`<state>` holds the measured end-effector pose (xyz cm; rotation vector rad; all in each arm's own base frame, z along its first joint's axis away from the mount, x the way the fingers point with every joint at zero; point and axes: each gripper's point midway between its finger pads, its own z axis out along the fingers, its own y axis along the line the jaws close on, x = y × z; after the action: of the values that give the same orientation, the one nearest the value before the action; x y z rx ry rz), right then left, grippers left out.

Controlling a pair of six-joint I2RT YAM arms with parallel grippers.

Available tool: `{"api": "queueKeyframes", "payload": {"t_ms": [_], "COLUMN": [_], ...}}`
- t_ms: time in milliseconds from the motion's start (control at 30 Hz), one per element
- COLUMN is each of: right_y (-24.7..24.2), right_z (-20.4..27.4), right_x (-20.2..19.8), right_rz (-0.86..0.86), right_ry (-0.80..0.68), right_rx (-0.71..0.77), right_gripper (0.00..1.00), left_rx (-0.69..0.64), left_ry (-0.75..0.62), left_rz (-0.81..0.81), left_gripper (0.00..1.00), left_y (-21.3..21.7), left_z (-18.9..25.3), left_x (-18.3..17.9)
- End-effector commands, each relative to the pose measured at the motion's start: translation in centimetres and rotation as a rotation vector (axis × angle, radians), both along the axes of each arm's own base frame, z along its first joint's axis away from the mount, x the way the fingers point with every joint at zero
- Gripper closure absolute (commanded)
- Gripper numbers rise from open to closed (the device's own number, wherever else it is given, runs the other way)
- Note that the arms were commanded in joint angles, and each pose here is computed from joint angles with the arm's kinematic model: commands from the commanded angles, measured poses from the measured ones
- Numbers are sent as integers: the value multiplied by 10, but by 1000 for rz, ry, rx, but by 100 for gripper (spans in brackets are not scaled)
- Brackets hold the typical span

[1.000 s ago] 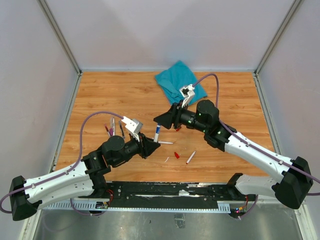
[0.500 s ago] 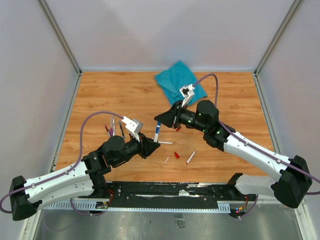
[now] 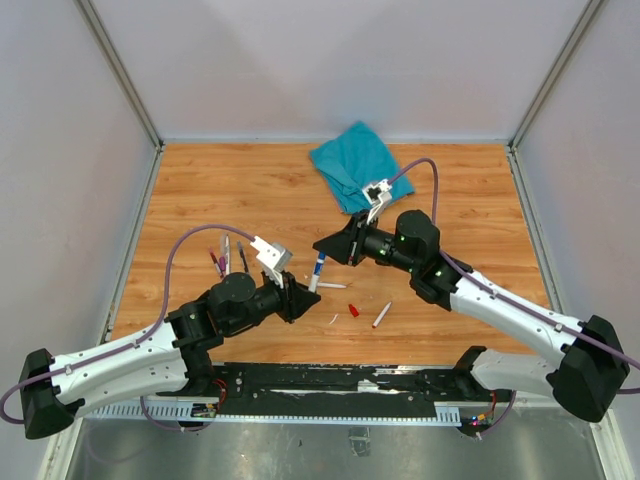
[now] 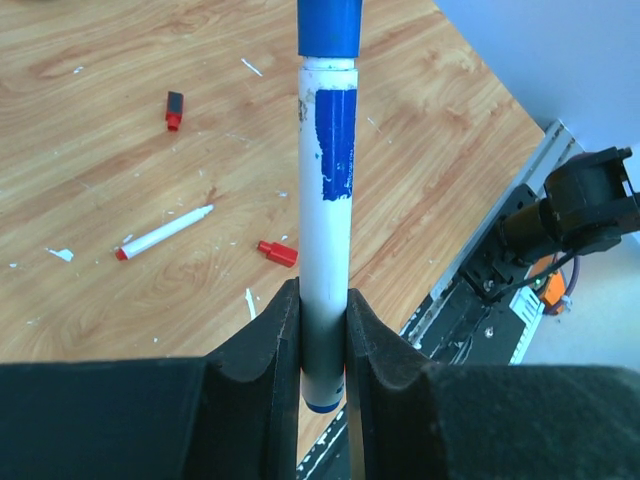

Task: Insert the pens into the pen caps
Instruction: Press the pen cap onto the pen.

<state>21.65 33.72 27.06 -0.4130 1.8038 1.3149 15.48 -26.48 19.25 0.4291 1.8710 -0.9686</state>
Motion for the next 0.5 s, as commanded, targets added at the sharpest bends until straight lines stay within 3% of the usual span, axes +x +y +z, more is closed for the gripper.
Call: {"api": "queueKeyframes", "payload": {"t_ms": [0, 467], "right_y": [-2, -17], "right_z": [-41, -74], "right_x": [-36, -63], "right_rz": [108, 107], "right_ry": [41, 70], "right_rx": [-122, -202], "right_gripper": [99, 100], "left_rx": [-207, -235], "left_ry": [-128, -152], "left_rz": [42, 17], "left_gripper": [99, 99], "left_y": [-6, -11], "left_z": [81, 93], "left_x": [13, 11]}}
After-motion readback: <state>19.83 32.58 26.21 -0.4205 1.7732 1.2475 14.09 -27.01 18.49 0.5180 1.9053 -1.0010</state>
